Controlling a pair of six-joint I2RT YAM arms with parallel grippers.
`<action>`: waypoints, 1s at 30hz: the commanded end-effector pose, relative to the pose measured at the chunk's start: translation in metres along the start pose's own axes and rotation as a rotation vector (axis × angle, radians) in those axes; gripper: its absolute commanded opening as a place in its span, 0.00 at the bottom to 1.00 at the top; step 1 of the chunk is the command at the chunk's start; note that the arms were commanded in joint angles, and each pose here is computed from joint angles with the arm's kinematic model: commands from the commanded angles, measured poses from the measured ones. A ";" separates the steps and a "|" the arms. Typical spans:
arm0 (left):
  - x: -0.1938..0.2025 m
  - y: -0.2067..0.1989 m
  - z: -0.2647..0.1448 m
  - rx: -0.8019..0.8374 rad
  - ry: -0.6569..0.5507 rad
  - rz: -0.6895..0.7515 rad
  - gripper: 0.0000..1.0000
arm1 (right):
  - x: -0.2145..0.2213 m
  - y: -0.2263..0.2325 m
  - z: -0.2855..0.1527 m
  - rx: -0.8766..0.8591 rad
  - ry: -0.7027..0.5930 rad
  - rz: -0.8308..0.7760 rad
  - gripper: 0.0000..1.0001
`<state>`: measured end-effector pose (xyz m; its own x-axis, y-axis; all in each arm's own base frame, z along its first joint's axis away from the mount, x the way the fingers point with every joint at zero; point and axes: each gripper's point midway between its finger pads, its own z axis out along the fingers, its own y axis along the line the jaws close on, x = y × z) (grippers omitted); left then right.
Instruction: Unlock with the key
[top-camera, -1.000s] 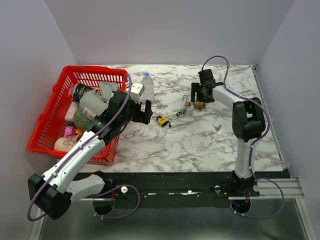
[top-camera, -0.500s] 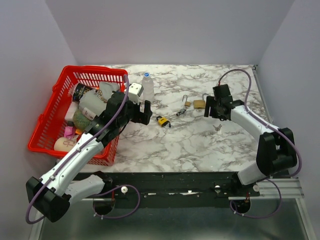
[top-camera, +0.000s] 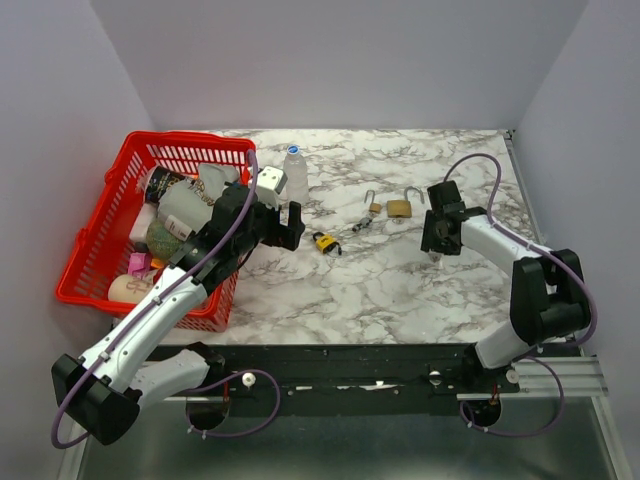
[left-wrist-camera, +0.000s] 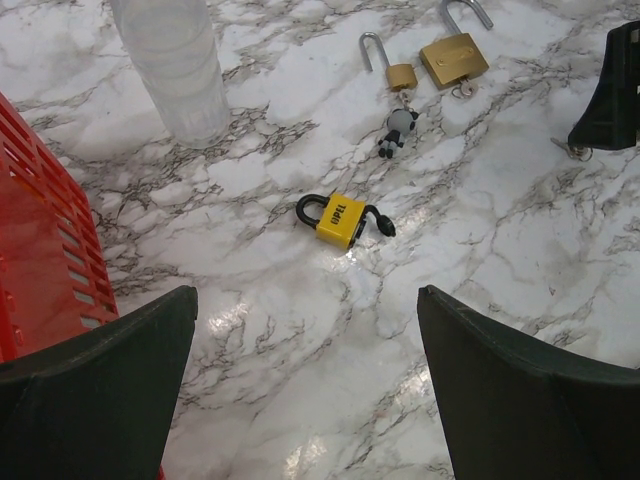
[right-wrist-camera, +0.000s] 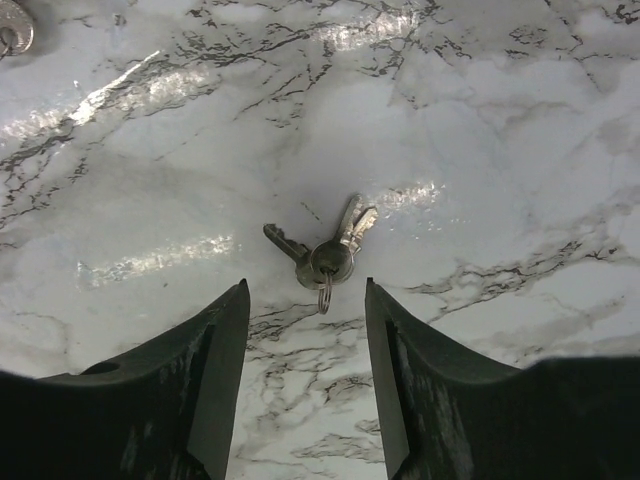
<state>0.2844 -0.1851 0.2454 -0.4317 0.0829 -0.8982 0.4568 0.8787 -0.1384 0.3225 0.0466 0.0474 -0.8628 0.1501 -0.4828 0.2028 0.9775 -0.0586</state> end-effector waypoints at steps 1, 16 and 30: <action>-0.006 0.000 -0.003 0.007 -0.031 -0.003 0.99 | 0.010 -0.011 0.008 0.055 0.038 0.004 0.55; -0.005 0.000 -0.002 0.005 -0.025 0.000 0.99 | 0.013 -0.009 0.023 0.043 0.092 0.002 0.22; -0.004 -0.011 0.000 0.064 -0.024 -0.018 0.99 | -0.013 0.050 -0.053 -0.416 -0.078 -0.068 0.01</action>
<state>0.2830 -0.1873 0.2457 -0.4348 0.0786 -0.8971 0.4655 0.8724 -0.1491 0.3189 0.0610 0.0590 -0.8663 0.1299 -0.4823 0.1174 0.9915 0.0563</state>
